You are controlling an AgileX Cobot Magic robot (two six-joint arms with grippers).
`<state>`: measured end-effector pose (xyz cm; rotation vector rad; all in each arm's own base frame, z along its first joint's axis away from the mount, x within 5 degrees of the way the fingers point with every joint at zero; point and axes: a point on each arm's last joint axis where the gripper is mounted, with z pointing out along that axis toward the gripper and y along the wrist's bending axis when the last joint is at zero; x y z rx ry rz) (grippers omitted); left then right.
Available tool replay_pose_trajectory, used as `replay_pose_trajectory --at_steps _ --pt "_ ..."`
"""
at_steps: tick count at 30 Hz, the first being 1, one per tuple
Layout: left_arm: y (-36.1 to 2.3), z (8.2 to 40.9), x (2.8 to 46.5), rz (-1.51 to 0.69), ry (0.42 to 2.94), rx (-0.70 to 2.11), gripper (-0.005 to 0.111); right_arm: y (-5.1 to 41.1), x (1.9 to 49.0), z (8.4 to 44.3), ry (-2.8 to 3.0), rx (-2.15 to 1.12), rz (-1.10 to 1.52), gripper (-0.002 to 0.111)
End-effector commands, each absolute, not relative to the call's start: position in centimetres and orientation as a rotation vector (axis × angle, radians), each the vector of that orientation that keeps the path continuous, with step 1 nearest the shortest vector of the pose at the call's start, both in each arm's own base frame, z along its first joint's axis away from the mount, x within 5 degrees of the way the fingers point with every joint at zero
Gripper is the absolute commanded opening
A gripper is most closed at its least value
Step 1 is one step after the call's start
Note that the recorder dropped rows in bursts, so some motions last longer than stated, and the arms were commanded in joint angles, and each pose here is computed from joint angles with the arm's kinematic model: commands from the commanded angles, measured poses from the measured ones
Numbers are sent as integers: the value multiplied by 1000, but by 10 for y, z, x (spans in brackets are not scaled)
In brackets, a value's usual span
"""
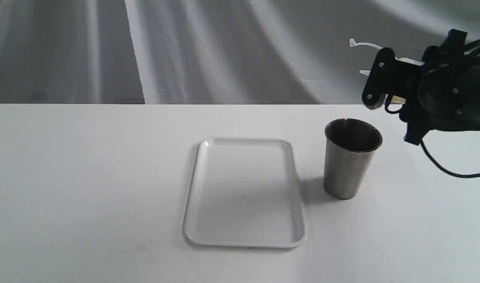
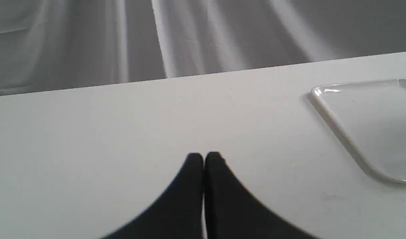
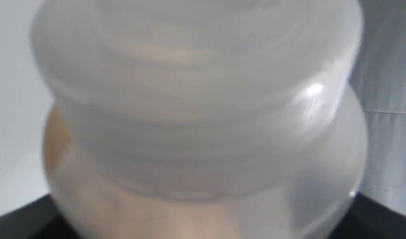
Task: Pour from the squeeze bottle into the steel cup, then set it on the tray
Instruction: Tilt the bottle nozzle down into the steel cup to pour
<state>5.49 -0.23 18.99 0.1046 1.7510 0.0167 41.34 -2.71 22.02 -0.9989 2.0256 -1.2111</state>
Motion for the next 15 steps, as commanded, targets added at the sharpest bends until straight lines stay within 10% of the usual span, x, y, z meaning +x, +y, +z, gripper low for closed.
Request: replay_pose_trajectory --at_steps 1,15 --pt "-3 189 55 8 1746 105 0 -29 406 215 2047 -1016 -1237 17" --pt "-3 189 55 11 1746 108 0 -29 400 205 2043 -1100 -1264 17"
